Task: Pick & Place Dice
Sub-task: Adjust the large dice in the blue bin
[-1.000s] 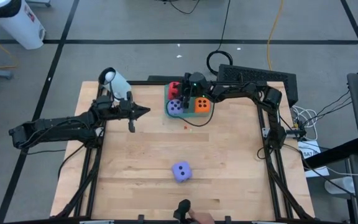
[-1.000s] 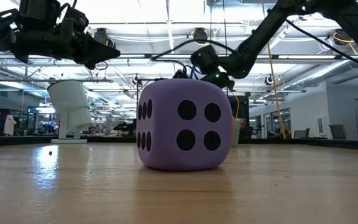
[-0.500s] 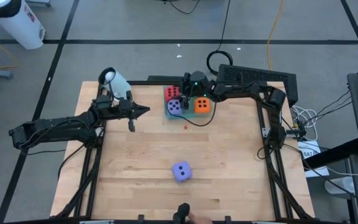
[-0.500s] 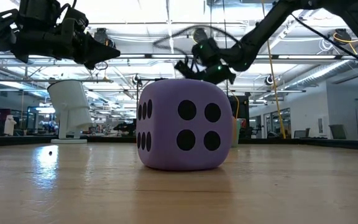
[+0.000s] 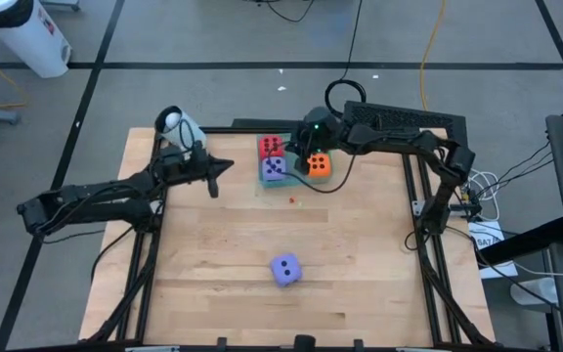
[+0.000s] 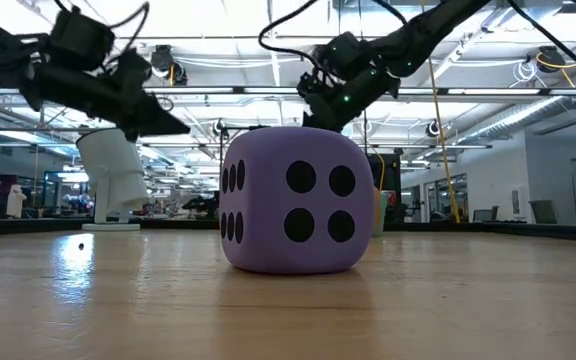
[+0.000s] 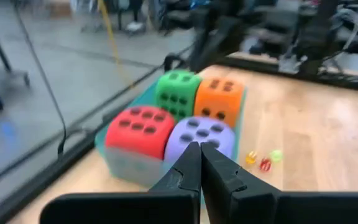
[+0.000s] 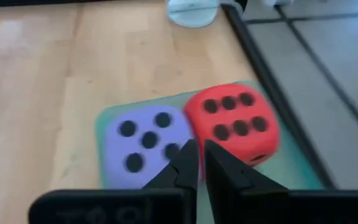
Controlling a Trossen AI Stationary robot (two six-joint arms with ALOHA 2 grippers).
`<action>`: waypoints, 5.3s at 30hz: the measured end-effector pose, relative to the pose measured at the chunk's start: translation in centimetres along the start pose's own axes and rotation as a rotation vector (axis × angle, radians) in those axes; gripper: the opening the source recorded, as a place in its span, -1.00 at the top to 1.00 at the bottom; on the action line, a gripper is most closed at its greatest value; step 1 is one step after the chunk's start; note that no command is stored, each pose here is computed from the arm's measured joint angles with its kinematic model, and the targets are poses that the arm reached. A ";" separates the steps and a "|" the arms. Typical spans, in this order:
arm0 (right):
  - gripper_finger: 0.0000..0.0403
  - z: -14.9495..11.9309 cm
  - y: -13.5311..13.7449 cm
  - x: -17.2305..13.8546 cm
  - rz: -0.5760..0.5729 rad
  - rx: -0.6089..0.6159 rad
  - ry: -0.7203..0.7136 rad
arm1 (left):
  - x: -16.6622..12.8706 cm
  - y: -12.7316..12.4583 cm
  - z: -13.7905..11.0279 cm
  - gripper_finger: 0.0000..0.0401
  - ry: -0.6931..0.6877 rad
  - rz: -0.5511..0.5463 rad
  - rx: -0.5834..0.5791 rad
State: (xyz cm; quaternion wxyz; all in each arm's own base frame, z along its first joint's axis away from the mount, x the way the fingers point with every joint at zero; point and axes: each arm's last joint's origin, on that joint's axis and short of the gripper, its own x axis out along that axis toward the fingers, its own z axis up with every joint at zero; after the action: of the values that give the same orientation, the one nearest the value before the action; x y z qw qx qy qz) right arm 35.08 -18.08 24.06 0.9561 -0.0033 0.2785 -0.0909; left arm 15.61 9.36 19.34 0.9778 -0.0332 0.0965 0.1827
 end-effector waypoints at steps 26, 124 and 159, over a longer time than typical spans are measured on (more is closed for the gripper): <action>1.00 -4.6 1.6 3.9 0.065 0.171 0.268 | 8.7 1.7 -2.8 0.96 0.327 -0.024 -0.135; 1.00 -10.0 -4.2 -6.4 -0.503 0.416 0.356 | 10.8 4.7 -2.8 0.99 0.500 0.044 -0.164; 0.98 -10.5 -0.2 -5.2 -0.289 0.396 0.227 | 9.2 2.1 -0.3 0.94 0.495 0.051 -0.032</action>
State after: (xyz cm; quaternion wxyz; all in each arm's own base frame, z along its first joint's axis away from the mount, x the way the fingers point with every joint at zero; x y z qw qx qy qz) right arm 25.19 -16.95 17.99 0.8779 0.1545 0.3574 -0.2787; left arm 23.24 14.54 17.17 0.9187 -0.0901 0.3312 0.1953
